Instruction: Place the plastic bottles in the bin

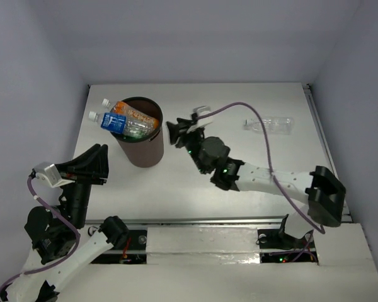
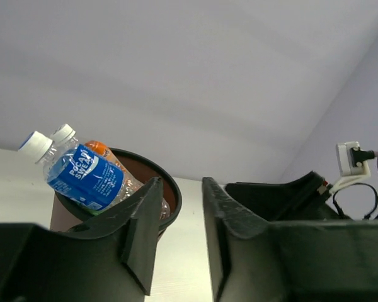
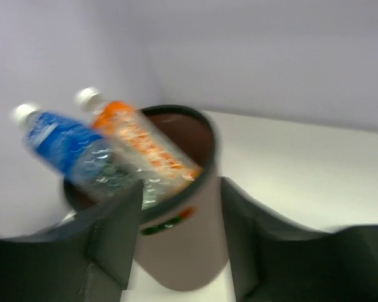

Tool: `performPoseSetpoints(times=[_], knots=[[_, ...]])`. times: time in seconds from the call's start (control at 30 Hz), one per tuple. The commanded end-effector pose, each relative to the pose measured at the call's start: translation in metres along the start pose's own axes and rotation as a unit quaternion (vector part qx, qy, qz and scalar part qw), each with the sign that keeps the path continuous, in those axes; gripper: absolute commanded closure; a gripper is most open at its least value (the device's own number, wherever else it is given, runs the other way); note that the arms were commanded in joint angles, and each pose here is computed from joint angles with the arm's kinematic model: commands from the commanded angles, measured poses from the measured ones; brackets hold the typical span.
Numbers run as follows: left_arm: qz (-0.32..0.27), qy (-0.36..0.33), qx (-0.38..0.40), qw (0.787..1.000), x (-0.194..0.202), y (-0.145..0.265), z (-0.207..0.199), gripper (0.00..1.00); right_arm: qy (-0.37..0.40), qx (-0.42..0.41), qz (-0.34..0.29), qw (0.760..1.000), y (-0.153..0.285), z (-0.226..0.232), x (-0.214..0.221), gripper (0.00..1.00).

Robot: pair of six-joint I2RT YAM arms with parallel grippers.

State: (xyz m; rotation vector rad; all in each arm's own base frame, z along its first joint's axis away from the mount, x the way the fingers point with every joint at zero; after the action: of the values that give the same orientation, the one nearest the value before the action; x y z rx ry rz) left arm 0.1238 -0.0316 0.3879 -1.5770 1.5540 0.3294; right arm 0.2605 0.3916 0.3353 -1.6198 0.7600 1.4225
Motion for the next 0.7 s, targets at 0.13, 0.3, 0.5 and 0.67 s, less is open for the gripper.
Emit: performPoseSetpoints(times=[0.13,0.3,0.5,0.67], knots=[[0.010,0.002,0.044,0.999,0.004,-0.005,-0.015,0.88,-0.235,0.223,0.136,0.936,0.014,-0.164,0.055,1.00],[0.032,0.007,0.074,0.997,0.012,-0.003,-0.023,1.00,-0.267,0.358,0.215,0.869,0.049,-0.272,0.096,0.96],[0.043,0.009,0.093,0.995,0.018,0.001,-0.026,1.00,-0.275,0.462,0.247,0.807,0.082,-0.371,0.116,0.23],[0.042,0.013,0.099,0.994,0.019,0.004,-0.024,0.96,-0.217,0.538,0.350,0.736,0.099,-0.440,0.148,0.14]])
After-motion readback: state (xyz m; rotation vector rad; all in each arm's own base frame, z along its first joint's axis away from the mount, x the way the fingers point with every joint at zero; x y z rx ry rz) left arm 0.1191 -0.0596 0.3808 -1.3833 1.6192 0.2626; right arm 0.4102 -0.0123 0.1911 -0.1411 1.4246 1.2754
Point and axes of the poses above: each gripper's point midway between its finger pads, its own y axis back along the fingers, its own z axis along the line the jaws close on, x = y × z, the point moved 4 cm from there along y, back along the fingers, and after that the axes turned 13 degrees about y, right-handed, at the moved point
